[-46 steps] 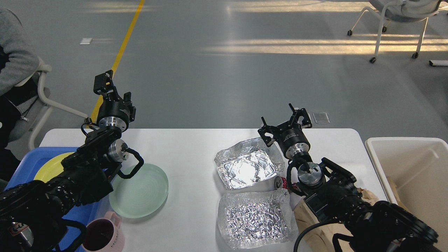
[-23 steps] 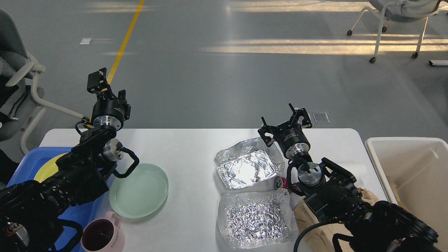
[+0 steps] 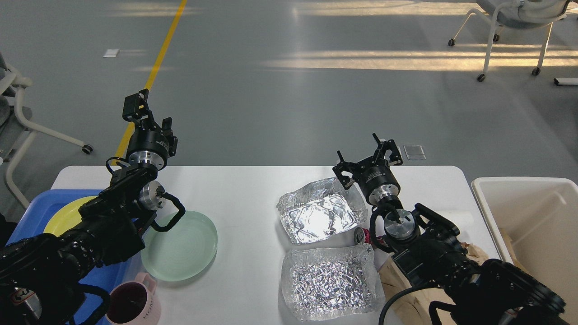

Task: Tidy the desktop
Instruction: 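Raise the left arm up and away from the table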

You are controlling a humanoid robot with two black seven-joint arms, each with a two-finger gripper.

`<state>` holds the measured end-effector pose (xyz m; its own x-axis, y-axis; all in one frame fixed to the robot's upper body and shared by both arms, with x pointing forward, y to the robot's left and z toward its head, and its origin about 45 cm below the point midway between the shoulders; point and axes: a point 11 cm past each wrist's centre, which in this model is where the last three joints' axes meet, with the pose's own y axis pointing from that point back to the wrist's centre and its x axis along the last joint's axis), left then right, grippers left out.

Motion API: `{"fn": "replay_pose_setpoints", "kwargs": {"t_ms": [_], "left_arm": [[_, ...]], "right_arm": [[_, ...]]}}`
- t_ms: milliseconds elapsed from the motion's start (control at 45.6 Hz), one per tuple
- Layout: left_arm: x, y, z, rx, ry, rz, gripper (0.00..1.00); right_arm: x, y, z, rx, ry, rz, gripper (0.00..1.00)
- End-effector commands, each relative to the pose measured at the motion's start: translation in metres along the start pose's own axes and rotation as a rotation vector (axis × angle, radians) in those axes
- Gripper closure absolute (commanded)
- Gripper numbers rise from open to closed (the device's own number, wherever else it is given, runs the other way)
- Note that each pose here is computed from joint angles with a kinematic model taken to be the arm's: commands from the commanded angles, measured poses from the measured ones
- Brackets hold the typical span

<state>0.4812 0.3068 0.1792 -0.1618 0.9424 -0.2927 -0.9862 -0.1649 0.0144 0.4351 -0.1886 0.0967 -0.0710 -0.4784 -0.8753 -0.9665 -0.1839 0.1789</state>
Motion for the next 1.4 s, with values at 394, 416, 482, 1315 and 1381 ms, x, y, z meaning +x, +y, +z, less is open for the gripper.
{"fn": "replay_pose_setpoints", "kwargs": {"t_ms": [394,416,482,1315,1381], "left_arm": [[-0.080,-0.027,0.038,0.066,-0.406,-0.337,0.04],[-0.084,-0.028,0.040,0.081,-0.426,-0.357,0.04],[-0.094,-0.031,0.044,0.131,-0.495,-0.413,0.04],[-0.105,0.016,0.186,0.650,-1.149,-1.001,0.04],[-0.100,0.022,0.193,0.709,-1.199,-1.008,0.04]], "right_arm": [[0.000,0.000,0.000,0.000,0.000,0.000,0.00],[0.000,0.000,0.000,0.000,0.000,0.000,0.00],[0.000,0.000,0.000,0.000,0.000,0.000,0.00],[0.000,0.000,0.000,0.000,0.000,0.000,0.00],[0.000,0.000,0.000,0.000,0.000,0.000,0.00]]}}
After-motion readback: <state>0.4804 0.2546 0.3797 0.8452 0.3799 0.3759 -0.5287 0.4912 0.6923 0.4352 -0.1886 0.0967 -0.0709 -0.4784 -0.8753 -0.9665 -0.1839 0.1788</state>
